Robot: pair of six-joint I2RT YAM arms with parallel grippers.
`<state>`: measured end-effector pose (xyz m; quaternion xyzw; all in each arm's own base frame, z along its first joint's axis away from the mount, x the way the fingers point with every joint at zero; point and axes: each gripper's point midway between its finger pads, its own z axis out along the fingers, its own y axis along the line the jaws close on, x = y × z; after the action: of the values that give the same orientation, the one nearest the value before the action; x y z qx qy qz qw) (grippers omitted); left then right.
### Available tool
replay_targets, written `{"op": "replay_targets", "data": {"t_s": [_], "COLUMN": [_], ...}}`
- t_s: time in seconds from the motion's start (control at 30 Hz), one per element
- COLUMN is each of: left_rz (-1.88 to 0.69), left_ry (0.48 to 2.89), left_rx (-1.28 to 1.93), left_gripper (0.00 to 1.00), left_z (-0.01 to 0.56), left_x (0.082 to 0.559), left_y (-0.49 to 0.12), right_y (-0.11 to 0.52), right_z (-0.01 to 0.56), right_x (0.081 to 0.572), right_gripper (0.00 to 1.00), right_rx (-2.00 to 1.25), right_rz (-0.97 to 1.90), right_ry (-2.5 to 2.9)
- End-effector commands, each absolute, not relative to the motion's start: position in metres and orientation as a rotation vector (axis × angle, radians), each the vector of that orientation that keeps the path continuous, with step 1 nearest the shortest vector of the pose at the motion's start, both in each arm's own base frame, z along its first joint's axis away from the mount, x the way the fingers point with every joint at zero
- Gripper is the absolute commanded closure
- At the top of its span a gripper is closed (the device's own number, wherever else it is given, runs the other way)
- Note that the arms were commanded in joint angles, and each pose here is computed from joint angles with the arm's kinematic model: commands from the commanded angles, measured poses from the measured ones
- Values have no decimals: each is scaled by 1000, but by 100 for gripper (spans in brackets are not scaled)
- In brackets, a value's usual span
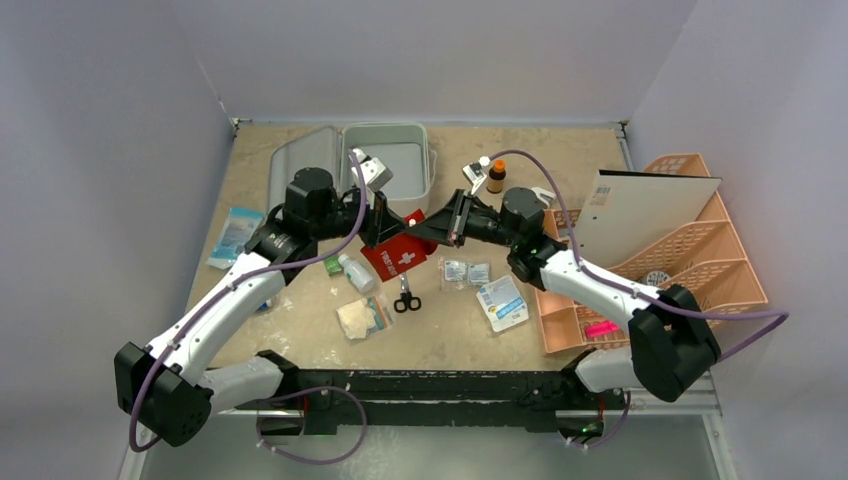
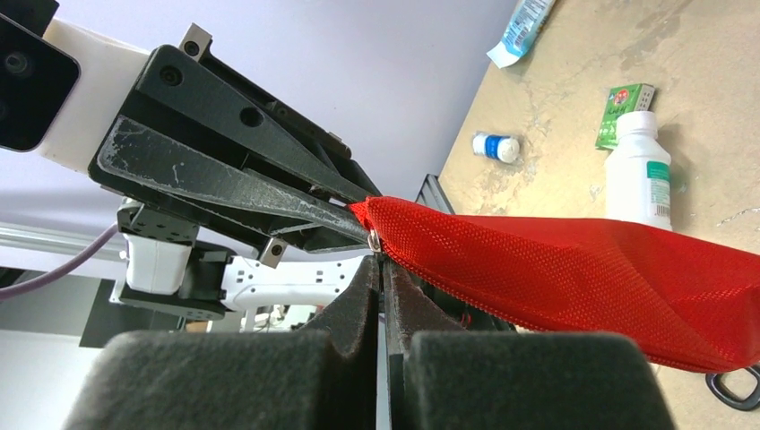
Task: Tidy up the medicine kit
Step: Zip the medicine pouch.
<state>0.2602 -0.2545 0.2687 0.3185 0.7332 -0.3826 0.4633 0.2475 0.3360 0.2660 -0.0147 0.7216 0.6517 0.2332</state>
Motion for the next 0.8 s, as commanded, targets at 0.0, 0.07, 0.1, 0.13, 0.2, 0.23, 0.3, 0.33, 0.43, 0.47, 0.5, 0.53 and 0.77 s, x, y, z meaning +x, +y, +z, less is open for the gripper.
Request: {"op": "replay_targets", "data": {"t_s": [0.0, 0.07, 0.1, 0.13, 0.2, 0.23, 0.3, 0.33, 0.43, 0.47, 0.5, 0.53, 0.77], "left_rz": [-931, -920, -916, -915, -915, -916, -922, -928, -937, -939, -942, -946, -976], "left_ry": [1593, 1645, 1674, 1707, 1745, 1765, 1785, 1794, 1824, 1836, 1850, 1867, 1912], "left_rx": [763, 770, 772, 771, 763, 752, 745, 743, 733, 725, 717, 705, 669], "left_gripper": [100, 100, 100, 100, 100, 100, 100, 100, 100, 100, 100, 100, 100], "left_z": [327, 318, 312, 305, 299, 296, 295, 294, 291, 291, 291, 291, 296], "left_x": [266, 269, 270, 271, 271, 272, 271, 271, 271, 272, 272, 272, 269], "left_y": [-254, -254, -254, -253, -253, -252, -252, -253, -253, -253, -254, -253, -254], "right_y": [328, 326, 324, 321, 311, 305, 296, 293, 286, 286, 285, 285, 295], "right_z": [237, 242, 244, 250, 255, 258, 269, 273, 283, 287, 291, 293, 307], "right_x": [246, 243, 243, 243, 244, 243, 241, 241, 239, 239, 238, 240, 242], "right_gripper": [100, 91, 83, 77, 67, 63, 57, 55, 51, 50, 50, 49, 50], "right_rx": [-10, -57, -81, -108, -165, -188, -238, -266, -343, -367, -394, -412, -491], "right_rz": [1748, 1726, 1692, 1645, 1516, 1461, 1380, 1345, 1256, 1226, 1191, 1145, 939], "right_ry": [2078, 2074, 2077, 2069, 2076, 2081, 2055, 2047, 2036, 2029, 2022, 2013, 1995]}}
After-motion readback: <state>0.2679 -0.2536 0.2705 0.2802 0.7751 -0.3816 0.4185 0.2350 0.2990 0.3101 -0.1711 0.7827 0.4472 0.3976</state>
